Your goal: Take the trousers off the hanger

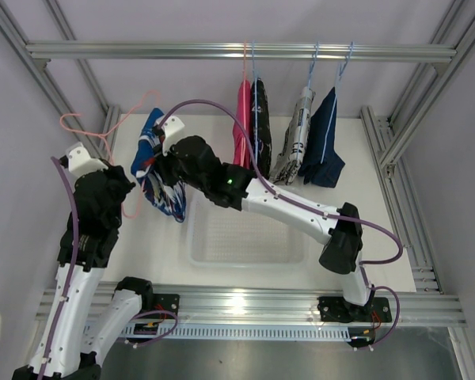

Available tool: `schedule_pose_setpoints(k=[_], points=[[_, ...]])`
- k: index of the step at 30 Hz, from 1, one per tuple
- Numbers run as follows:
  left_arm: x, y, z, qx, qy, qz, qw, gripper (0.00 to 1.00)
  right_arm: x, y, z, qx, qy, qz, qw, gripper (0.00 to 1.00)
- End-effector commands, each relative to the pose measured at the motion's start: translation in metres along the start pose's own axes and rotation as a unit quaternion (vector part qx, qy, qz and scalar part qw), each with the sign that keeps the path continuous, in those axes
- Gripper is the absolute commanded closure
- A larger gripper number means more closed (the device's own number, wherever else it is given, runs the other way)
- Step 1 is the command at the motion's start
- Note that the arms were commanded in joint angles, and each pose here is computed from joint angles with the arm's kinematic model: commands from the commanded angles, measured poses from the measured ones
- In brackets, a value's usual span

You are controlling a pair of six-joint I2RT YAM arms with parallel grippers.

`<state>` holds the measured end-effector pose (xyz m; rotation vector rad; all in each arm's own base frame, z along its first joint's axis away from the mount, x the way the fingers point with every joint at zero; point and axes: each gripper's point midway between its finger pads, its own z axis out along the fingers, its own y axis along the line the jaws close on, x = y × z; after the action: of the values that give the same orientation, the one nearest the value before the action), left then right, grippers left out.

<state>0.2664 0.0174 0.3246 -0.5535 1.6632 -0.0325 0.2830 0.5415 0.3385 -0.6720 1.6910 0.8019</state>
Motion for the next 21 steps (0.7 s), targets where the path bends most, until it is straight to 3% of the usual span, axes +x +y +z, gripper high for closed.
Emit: schedule_pose_setpoints(k=[1, 3, 6, 9, 10, 12, 13, 14, 21], points=[[0.012, 0.014, 0.001, -0.023, 0.01, 0.037, 0.999, 1.0, -0.149, 0.026, -0.055, -0.051, -0.19, 0.053, 0.979, 0.87], [0.012, 0.013, 0.0, -0.019, 0.008, 0.036, 0.999, 1.0, -0.147, 0.028, -0.054, -0.055, -0.187, 0.054, 0.979, 0.89], [0.013, 0.013, 0.001, -0.015, 0.008, 0.037, 0.999, 0.99, -0.142, 0.029, -0.048, -0.058, -0.183, 0.056, 0.98, 0.77], [0.012, 0.011, 0.0, -0.011, 0.006, 0.038, 0.999, 0.99, -0.136, 0.028, -0.042, -0.063, -0.176, 0.061, 0.981, 0.74], [0.014, 0.011, 0.001, -0.01, 0.006, 0.038, 0.999, 1.0, -0.134, 0.025, -0.039, -0.064, -0.173, 0.063, 0.981, 0.63], [0.013, 0.011, 0.0, -0.008, 0.004, 0.038, 0.999, 1.0, -0.126, 0.023, -0.033, -0.064, -0.163, 0.067, 0.982, 0.62], [0.013, 0.01, 0.0, -0.005, 0.005, 0.038, 0.999, 1.0, -0.121, 0.022, -0.03, -0.064, -0.156, 0.068, 0.983, 0.71], [0.014, 0.01, 0.0, -0.005, 0.006, 0.038, 0.999, 0.99, -0.119, 0.02, -0.028, -0.066, -0.151, 0.069, 0.984, 0.98], [0.015, 0.01, 0.001, -0.003, 0.007, 0.04, 0.999, 1.0, -0.084, 0.007, -0.004, -0.059, -0.127, 0.088, 0.986, 1.0]])
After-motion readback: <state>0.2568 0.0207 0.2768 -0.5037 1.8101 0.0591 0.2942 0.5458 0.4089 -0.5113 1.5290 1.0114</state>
